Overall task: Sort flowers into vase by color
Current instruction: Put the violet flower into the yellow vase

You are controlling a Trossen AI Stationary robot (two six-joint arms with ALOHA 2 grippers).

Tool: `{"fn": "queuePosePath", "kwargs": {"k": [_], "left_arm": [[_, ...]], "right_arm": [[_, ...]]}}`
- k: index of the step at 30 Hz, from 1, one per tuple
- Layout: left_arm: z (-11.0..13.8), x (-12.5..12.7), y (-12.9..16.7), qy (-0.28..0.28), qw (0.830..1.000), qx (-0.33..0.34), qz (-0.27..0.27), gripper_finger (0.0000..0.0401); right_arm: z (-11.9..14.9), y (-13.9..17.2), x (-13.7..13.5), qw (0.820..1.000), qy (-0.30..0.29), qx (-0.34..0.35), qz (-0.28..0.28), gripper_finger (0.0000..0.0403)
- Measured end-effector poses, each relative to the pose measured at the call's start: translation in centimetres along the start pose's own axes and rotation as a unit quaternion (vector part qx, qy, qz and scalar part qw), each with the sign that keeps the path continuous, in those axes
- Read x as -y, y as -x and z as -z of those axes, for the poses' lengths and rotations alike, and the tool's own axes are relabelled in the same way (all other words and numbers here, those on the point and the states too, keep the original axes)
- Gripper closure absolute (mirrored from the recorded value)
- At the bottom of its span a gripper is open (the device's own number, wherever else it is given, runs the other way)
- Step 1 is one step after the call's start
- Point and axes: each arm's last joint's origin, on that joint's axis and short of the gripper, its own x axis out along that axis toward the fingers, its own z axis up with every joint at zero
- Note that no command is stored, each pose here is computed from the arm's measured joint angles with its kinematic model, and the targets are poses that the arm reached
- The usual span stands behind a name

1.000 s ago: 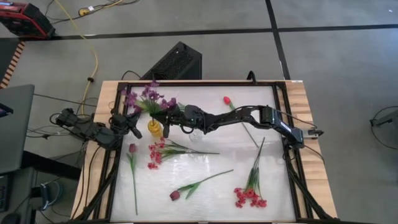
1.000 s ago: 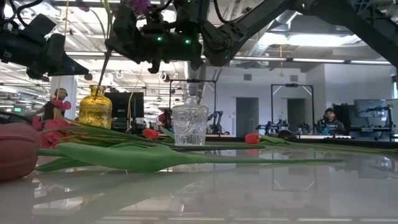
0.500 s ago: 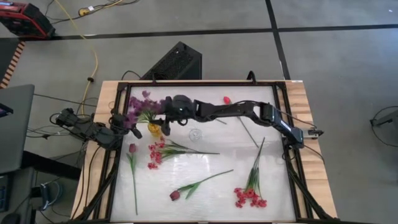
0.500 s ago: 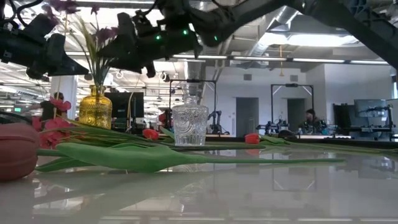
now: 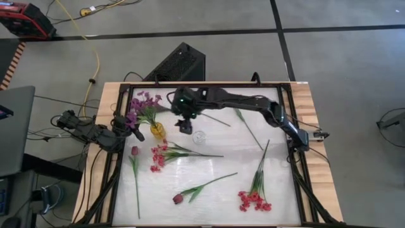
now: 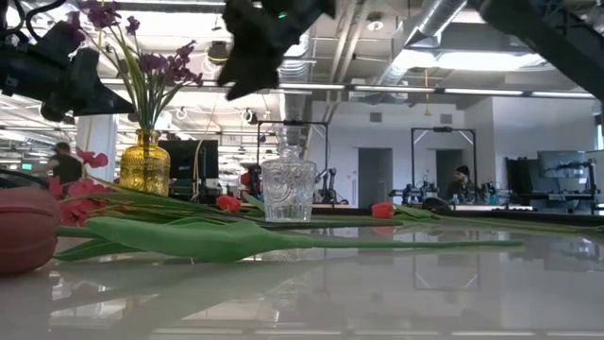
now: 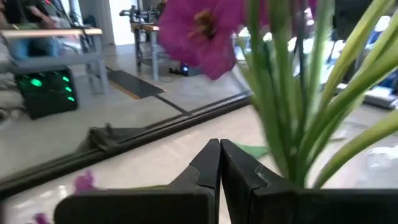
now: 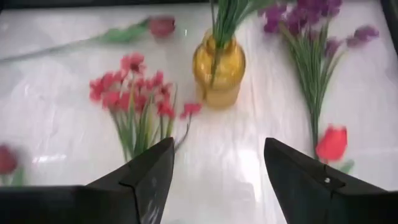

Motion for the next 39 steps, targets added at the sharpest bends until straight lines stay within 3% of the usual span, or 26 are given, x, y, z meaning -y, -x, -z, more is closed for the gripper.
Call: {"fn": "queuePosePath", "kwargs": {"k": [4, 8, 12, 15, 18, 20, 26, 33, 39], "left_arm": [[-0.3, 0.2, 0.0, 0.053, 0.998, 0.0, 0.024, 0.0401], [-0.5, 0.3, 0.0, 0.072, 0.997, -0.001, 0.034, 0.0401], [-0.4, 0.3, 0.0, 0.083, 0.996, -0.003, 0.039, 0.0401], [-0.4, 0.3, 0.0, 0.079, 0.996, -0.003, 0.034, 0.0401], [-0.3, 0.2, 0.0, 0.074, 0.997, -0.003, 0.029, 0.0401], [-0.2, 0.2, 0.0, 0.069, 0.997, -0.004, 0.024, 0.0401], [-0.3, 0.1, -0.2, 0.056, 0.998, -0.002, 0.017, 0.0401], [0.1, -0.4, -0.8, 0.06, 0.998, -0.014, -0.018, 0.0401], [0.0, -1.0, -1.6, 0.097, 0.994, -0.058, 0.003, 0.0401]], "right_arm": [[1.0, 3.6, 0.4, 0.999, 0.001, -0.033, 0.005, 0.0127], [2.8, 7.2, 1.2, 0.999, -0.009, -0.047, 0.017, 0.0127], [5.8, 8.9, 2.5, 0.999, -0.018, -0.013, 0.038, 0.0127], [7.7, 8.2, 3.5, 0.995, -0.043, 0.073, 0.058, 0.0127], [9.1, 5.9, 4.3, 0.989, -0.056, 0.133, 0.03, 0.0127], [9.6, 3.8, 4.7, 0.989, -0.055, 0.135, 0.006, 0.0127], [10.0, -0.6, 7.6, 0.992, -0.083, 0.098, 0.006, 0.0127], [9.1, 0.3, 8.8, 0.992, -0.097, 0.086, 0.008, 0.0127], [8.0, 4.3, 8.1, 0.992, -0.063, 0.107, 0.018, 0.0127]]}}
